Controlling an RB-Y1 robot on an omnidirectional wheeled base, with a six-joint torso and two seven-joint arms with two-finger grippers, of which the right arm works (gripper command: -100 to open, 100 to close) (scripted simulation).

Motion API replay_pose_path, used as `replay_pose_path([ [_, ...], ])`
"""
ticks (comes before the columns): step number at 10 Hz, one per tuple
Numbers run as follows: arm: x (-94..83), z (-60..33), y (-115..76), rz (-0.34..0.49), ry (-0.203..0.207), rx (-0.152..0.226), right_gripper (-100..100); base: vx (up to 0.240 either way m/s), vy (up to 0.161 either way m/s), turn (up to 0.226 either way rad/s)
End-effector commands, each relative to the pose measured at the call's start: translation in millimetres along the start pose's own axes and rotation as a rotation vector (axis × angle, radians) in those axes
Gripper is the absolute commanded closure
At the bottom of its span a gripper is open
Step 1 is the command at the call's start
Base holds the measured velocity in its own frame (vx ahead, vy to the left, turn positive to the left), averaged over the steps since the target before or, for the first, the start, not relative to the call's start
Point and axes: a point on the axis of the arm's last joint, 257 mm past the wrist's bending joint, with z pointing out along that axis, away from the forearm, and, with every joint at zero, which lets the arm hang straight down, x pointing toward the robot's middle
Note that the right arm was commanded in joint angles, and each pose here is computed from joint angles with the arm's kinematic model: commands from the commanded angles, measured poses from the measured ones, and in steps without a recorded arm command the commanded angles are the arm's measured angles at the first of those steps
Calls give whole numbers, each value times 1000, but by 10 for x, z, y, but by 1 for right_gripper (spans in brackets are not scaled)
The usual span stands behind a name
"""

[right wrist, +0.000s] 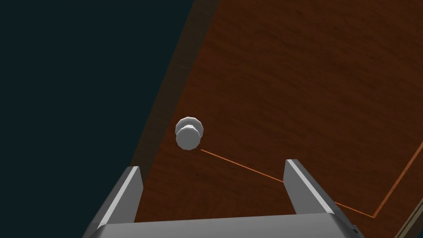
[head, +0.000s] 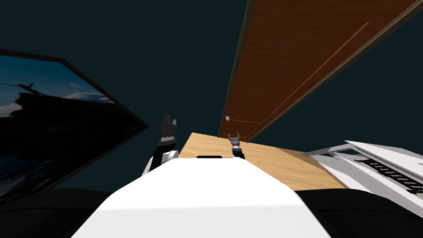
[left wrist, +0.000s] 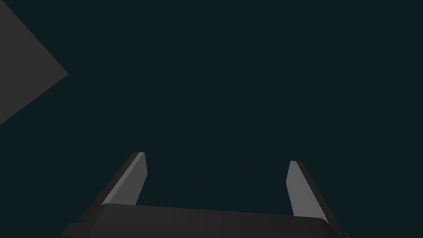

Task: Pull the door open

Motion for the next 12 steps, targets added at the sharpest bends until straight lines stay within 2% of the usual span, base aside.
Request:
replay_pose_path([
  [1, -99, -36, -6, 41, -16, 2, -100, 91, 10, 13],
  [12, -699, -294, 62, 254, -114, -6, -100, 100, 6, 15],
])
